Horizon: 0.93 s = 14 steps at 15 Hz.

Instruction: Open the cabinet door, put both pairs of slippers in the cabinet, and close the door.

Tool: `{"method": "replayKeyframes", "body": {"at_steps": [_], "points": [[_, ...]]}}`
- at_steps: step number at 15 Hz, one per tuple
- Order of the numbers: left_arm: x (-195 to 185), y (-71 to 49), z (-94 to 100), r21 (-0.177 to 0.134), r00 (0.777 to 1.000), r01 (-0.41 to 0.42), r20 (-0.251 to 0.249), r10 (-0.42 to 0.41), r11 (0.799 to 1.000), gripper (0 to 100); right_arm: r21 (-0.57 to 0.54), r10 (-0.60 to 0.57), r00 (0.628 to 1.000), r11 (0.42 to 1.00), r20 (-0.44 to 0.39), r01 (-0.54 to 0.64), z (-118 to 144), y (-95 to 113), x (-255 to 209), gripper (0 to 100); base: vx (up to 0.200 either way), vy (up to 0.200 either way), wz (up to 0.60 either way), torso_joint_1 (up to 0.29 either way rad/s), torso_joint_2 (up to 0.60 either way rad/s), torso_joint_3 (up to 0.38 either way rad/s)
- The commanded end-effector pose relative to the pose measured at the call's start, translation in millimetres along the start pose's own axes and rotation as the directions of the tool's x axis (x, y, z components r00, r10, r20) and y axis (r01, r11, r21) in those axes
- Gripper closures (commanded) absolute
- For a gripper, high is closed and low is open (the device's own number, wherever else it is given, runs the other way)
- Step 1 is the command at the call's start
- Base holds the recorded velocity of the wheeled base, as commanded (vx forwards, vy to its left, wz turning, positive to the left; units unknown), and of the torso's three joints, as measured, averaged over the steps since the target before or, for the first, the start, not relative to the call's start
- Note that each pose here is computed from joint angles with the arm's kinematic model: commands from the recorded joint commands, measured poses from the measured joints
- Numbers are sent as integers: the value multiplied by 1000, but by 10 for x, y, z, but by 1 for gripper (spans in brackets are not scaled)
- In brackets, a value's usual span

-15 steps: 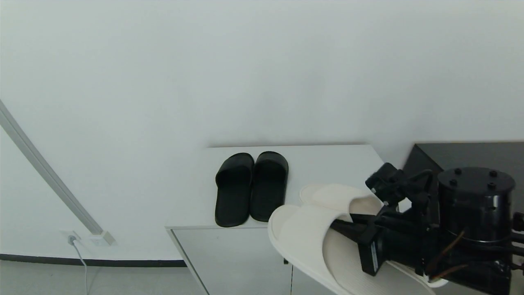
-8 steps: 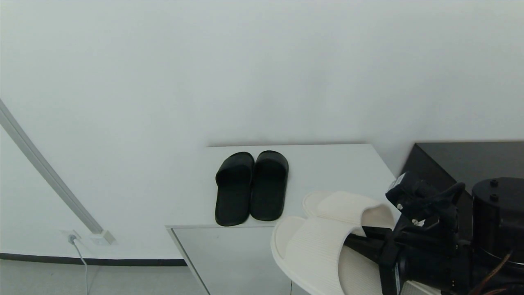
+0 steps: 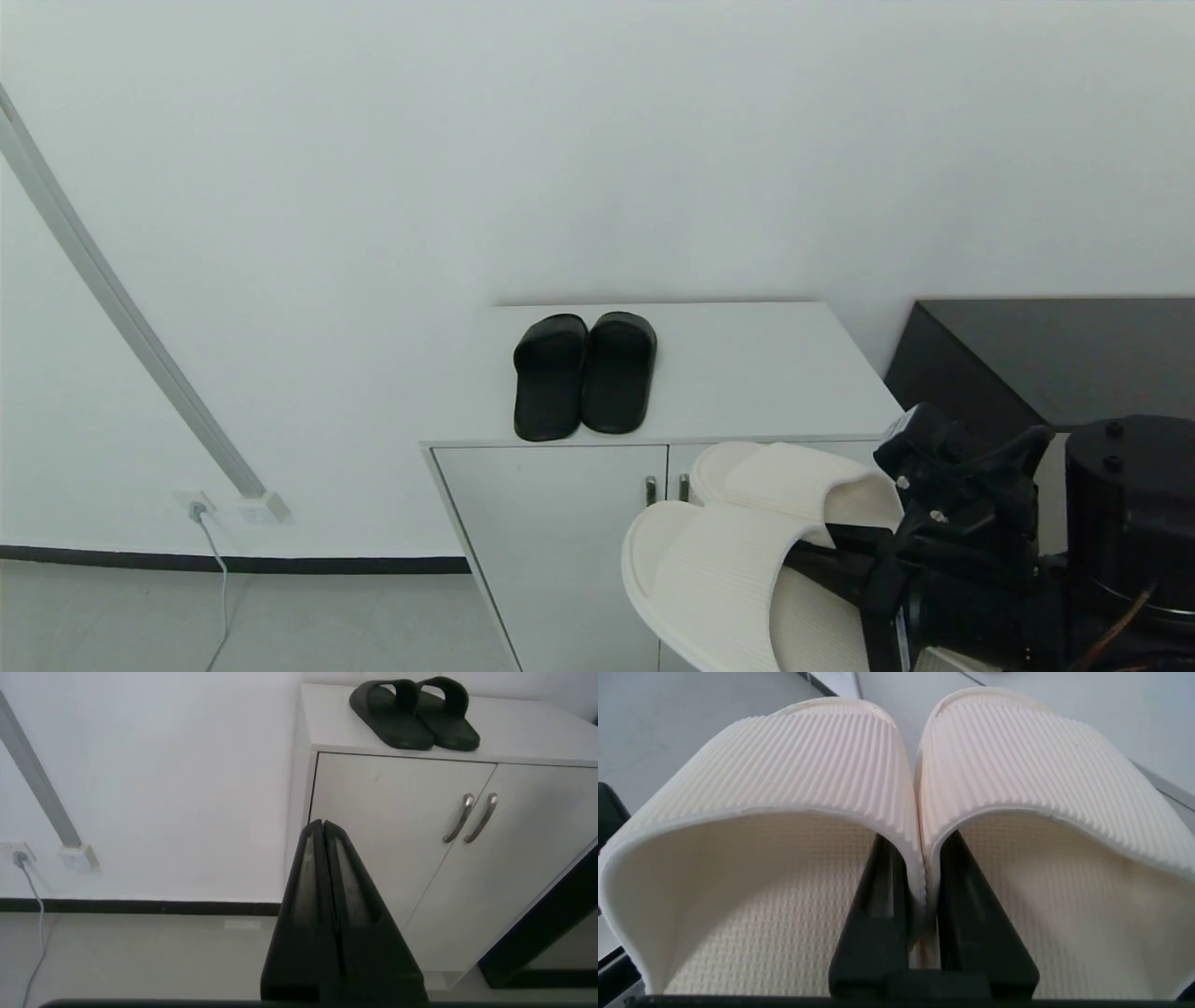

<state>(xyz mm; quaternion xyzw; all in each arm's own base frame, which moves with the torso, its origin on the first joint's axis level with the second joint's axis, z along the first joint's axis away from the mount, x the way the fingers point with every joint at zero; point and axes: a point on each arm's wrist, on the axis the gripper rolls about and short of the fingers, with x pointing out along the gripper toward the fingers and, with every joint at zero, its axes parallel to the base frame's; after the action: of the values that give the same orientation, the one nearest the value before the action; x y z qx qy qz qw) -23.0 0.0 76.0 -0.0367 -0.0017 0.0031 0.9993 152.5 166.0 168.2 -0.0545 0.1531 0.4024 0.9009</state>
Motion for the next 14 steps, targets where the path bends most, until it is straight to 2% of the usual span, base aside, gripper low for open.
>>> {"method": "replayKeyframes", "body": {"at_steps": [1, 10, 14], "points": [[1, 0, -1, 0, 1000, 0, -2, 0, 1000, 100, -2, -1, 1000, 1000, -13, 1, -29, -3, 16, 100, 0, 0, 0, 0, 0, 0], [1, 1, -1, -2, 1000, -1, -2, 1, 1000, 100, -4, -3, 1000, 1000, -23, 3, -60, -6, 7, 100, 0, 0, 0, 0, 0, 0], [1, 1, -1, -2, 1000, -1, -2, 1, 1000, 100, -4, -2, 999, 1000, -33, 2, -86, -7, 7, 100, 0, 0, 0, -137, 333, 174]]}}
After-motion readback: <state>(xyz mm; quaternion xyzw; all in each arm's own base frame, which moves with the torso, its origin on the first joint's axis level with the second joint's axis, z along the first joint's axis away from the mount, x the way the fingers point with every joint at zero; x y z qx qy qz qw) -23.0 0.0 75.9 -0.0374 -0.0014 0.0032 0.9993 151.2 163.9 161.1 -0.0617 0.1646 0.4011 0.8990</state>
